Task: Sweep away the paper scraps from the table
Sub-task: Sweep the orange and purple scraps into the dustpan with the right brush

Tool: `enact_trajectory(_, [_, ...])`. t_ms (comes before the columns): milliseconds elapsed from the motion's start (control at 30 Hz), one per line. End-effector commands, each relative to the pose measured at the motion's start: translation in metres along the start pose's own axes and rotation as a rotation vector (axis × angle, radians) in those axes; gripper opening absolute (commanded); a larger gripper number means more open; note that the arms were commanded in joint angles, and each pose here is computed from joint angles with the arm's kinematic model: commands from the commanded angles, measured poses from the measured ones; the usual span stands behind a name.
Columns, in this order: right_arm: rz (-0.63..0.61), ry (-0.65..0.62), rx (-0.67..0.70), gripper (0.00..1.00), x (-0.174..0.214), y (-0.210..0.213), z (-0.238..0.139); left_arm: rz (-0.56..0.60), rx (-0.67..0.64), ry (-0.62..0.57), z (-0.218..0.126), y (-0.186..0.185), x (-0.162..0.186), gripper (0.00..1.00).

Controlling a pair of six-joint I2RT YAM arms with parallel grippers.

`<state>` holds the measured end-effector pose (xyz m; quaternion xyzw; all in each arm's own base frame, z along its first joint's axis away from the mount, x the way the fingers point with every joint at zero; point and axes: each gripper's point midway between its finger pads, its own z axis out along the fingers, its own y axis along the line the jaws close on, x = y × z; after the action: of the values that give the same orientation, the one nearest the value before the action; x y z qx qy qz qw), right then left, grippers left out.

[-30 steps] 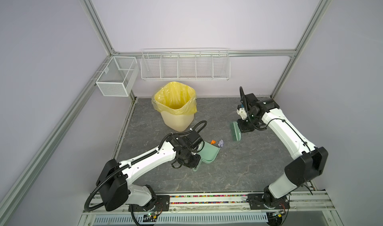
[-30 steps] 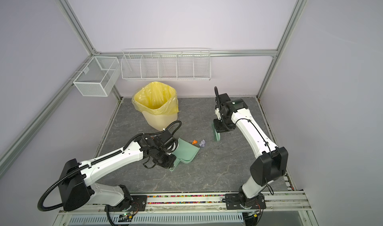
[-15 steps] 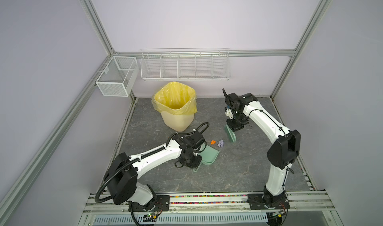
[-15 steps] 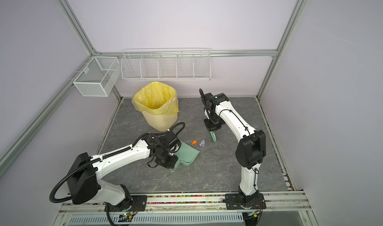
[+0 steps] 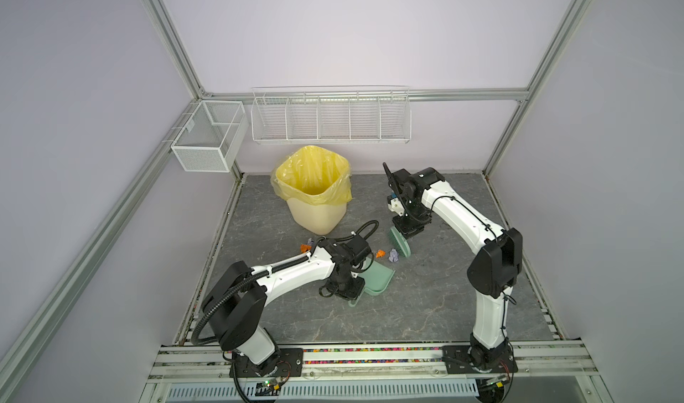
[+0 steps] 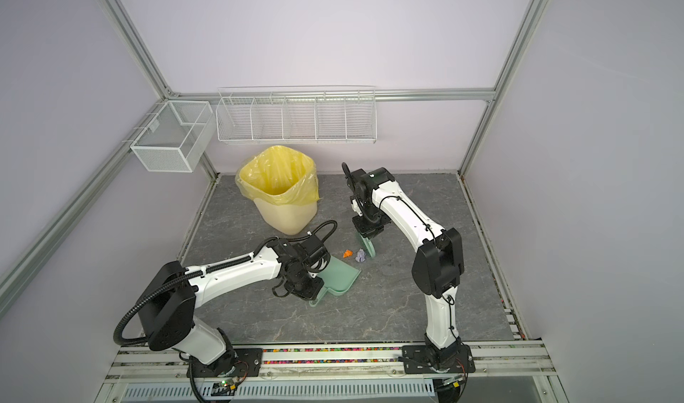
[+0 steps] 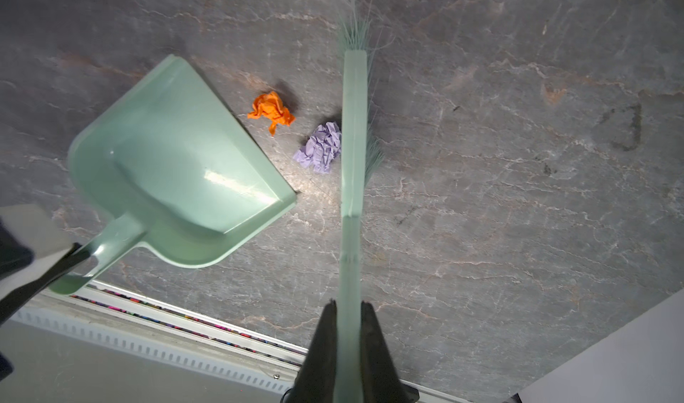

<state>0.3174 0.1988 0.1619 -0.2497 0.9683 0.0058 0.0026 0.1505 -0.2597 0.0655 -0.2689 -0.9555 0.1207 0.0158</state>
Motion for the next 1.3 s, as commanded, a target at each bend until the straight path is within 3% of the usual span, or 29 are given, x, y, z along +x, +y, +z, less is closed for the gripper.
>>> enact_trajectory(0, [-0.052,0.02,-0.059,0.07,0.003,0.018,0.0,0.021,0.032,-0.021,-0.005,-0.011,-0.012,0.0])
enact_trajectory(567, [-0.117,-0.044,-0.202,0.07,0.038,0.063,-0.029,0.006,0.016,0.003,0.004,-0.006,-0.024,0.0])
enact_trajectory(733, [-0.106,-0.08,-0.164,0.07,0.04,0.054,-0.035,-0.004,0.014,0.006,0.004,-0.004,-0.024,0.0])
enact_trajectory(1033, [-0.038,-0.199,-0.088,0.07,0.0,0.026,-0.05,-0.019,0.017,-0.001,-0.001,-0.003,-0.025,0.0])
enact_trajectory(1267, [-0.064,-0.156,-0.026,0.07,-0.037,0.014,-0.031,-0.037,0.018,0.006,-0.001,0.0,-0.026,0.0])
